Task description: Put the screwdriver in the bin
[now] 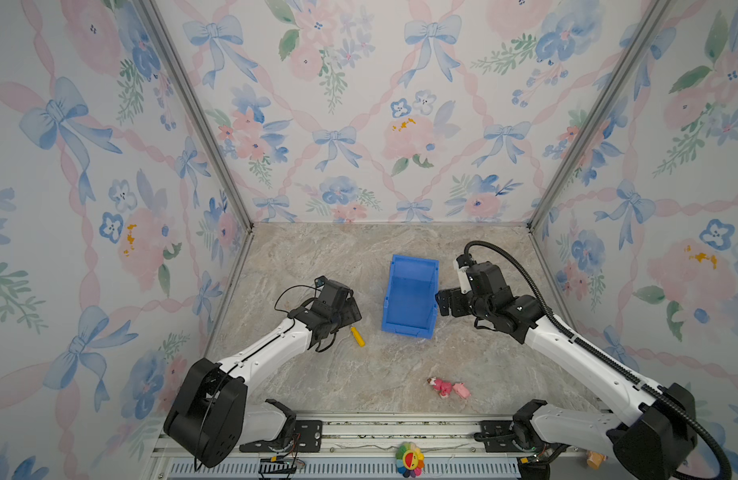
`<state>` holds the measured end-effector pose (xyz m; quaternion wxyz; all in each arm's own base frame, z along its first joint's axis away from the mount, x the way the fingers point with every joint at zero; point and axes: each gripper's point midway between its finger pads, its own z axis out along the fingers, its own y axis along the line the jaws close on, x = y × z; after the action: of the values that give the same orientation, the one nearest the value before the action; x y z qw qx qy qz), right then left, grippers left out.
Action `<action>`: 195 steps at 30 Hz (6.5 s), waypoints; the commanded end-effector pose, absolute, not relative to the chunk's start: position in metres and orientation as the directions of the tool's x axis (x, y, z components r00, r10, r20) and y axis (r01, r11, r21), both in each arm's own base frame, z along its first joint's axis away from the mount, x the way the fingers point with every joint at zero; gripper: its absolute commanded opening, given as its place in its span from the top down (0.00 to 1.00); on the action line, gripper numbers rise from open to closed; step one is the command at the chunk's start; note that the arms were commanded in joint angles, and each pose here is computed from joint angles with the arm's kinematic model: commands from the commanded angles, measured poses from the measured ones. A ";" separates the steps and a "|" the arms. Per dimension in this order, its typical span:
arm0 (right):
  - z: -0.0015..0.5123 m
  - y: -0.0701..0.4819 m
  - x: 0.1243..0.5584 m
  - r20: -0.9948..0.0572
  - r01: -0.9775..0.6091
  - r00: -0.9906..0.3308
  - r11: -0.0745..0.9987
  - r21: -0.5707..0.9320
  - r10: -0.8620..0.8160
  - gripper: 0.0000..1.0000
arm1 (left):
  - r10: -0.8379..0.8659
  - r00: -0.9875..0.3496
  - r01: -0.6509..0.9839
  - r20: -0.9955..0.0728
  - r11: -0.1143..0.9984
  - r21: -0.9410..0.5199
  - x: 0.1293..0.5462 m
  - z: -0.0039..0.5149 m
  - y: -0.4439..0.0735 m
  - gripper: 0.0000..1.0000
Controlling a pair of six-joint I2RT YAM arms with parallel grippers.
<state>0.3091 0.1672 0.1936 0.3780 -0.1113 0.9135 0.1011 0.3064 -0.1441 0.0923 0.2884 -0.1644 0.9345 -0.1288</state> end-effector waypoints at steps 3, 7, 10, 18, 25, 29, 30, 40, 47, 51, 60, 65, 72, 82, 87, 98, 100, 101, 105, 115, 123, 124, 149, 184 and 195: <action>0.211 0.181 0.315 -0.723 -0.344 -0.674 0.931 0.122 -0.155 0.03 | -0.365 -0.813 -0.258 -0.454 0.924 -0.281 0.304 0.073 -0.161 0.13; 0.218 0.178 0.312 -0.737 -0.364 -0.654 0.925 0.107 -0.171 0.03 | -0.352 -0.839 -0.267 -0.415 0.931 -0.249 0.298 0.053 -0.170 0.18; 0.216 0.175 0.310 -0.726 -0.362 -0.667 0.924 0.120 -0.167 0.03 | -0.331 -0.851 -0.258 -0.408 0.940 -0.225 0.293 0.045 -0.174 0.22; 0.217 0.173 0.311 -0.738 -0.353 -0.660 0.925 0.138 -0.141 0.03 | -0.316 -0.867 -0.285 -0.386 0.949 -0.137 0.280 0.027 -0.165 0.30; 0.215 0.166 0.310 -0.738 -0.338 -0.662 0.931 0.138 -0.131 0.03 | -0.288 -0.882 -0.276 -0.373 0.957 -0.086 0.276 0.014 -0.169 0.37; 0.216 0.159 0.309 -0.741 -0.324 -0.661 0.936 0.139 -0.119 0.03 | -0.273 -0.888 -0.274 -0.369 0.960 -0.051 0.272 0.010 -0.169 0.46; 0.217 0.158 0.309 -0.743 -0.322 -0.658 0.937 0.137 -0.118 0.03 | -0.269 -0.890 -0.273 -0.368 0.961 -0.042 0.270 0.009 -0.168 0.48; 0.225 0.156 0.308 -0.769 -0.322 -0.632 0.935 0.145 -0.098 0.03 | -0.216 -0.910 -0.257 -0.353 0.964 0.073 0.259 0.009 -0.156 0.67; 0.225 0.153 0.306 -0.772 -0.317 -0.628 0.938 0.139 -0.098 0.03 | -0.212 -0.910 -0.256 -0.356 0.963 0.081 0.257 0.009 -0.158 0.80; 0.227 0.153 0.307 -0.775 -0.317 -0.624 0.938 0.136 -0.098 0.03 | -0.209 -0.908 -0.251 -0.363 0.965 0.072 0.259 0.012 -0.161 0.89; 0.232 0.150 0.306 -0.782 -0.312 -0.617 0.940 0.141 -0.087 0.03 | -0.177 -0.868 -0.201 -0.464 0.980 0.002 0.277 0.056 -0.170 0.98; 0.229 0.149 0.307 -0.773 -0.300 -0.631 0.939 0.165 -0.066 0.03 | -0.138 -0.829 -0.137 -0.541 0.990 -0.042 0.292 0.095 -0.179 0.99; 0.223 0.144 0.308 -0.756 -0.269 -0.654 0.943 0.196 -0.030 0.03 | -0.118 -0.780 -0.053 -0.614 0.991 -0.123 0.313 0.148 -0.203 1.00; 0.212 0.139 0.308 -0.744 -0.252 -0.667 0.950 0.183 -0.034 0.03 | -0.045 -0.736 0.115 -0.675 0.975 -0.190 0.340 0.203 -0.275 1.00; 0.201 0.127 0.308 -0.722 -0.209 -0.691 0.963 0.173 -0.021 0.03 | 0.019 -0.737 0.185 -0.676 0.967 -0.174 0.349 0.198 -0.317 1.00; 0.190 0.113 0.304 -0.708 -0.173 -0.705 0.977 0.128 -0.032 0.03 | 0.046 -0.808 0.190 -0.587 0.964 -0.186 0.352 0.143 -0.362 1.00; 0.188 0.112 0.303 -0.705 -0.168 -0.708 0.977 0.128 -0.029 0.03 | 0.046 -0.818 0.180 -0.574 0.967 -0.180 0.351 0.134 -0.363 1.00; 0.188 0.112 0.303 -0.705 -0.167 -0.709 0.977 0.130 -0.027 0.03 | 0.049 -0.822 0.178 -0.568 0.969 -0.174 0.351 0.129 -0.363 1.00; 0.186 0.112 0.302 -0.703 -0.167 -0.711 0.977 0.132 -0.026 0.03 | 0.068 -0.833 0.178 -0.549 0.973 -0.149 0.347 0.113 -0.363 1.00; 0.186 0.113 0.303 -0.701 -0.164 -0.713 0.977 0.137 -0.021 0.03 | 0.086 -0.864 0.158 -0.496 0.982 -0.105 0.337 0.076 -0.358 1.00; 0.186 0.112 0.304 -0.702 -0.162 -0.712 0.977 0.138 -0.019 0.03 | 0.107 -0.875 0.155 -0.473 0.986 -0.065 0.336 0.054 -0.356 1.00; 0.186 0.112 0.303 -0.701 -0.162 -0.713 0.977 0.138 -0.019 0.03 | 0.109 -0.875 0.156 -0.471 0.986 -0.061 0.337 0.052 -0.356 1.00; 0.191 0.106 0.304 -0.709 -0.141 -0.706 0.982 0.127 -0.009 0.03 | 0.119 -0.892 0.143 -0.437 0.989 -0.022 0.340 0.023 -0.352 0.81; 0.219 0.087 0.297 -0.773 -0.112 -0.629 0.975 0.192 0.080 0.03 | 0.101 -0.740 0.205 -0.665 0.975 -0.081 0.315 0.175 -0.298 0.23; 0.200 0.017 0.292 -0.868 0.085 -0.475 0.989 0.118 0.145 0.03 | -0.004 -0.653 -0.071 -0.757 0.996 0.056 0.318 0.173 -0.121 0.02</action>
<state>0.2905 0.0339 0.2041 0.4733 0.0583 0.8767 0.0625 0.3177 -0.1624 0.1652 0.3844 0.0058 0.9232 0.0049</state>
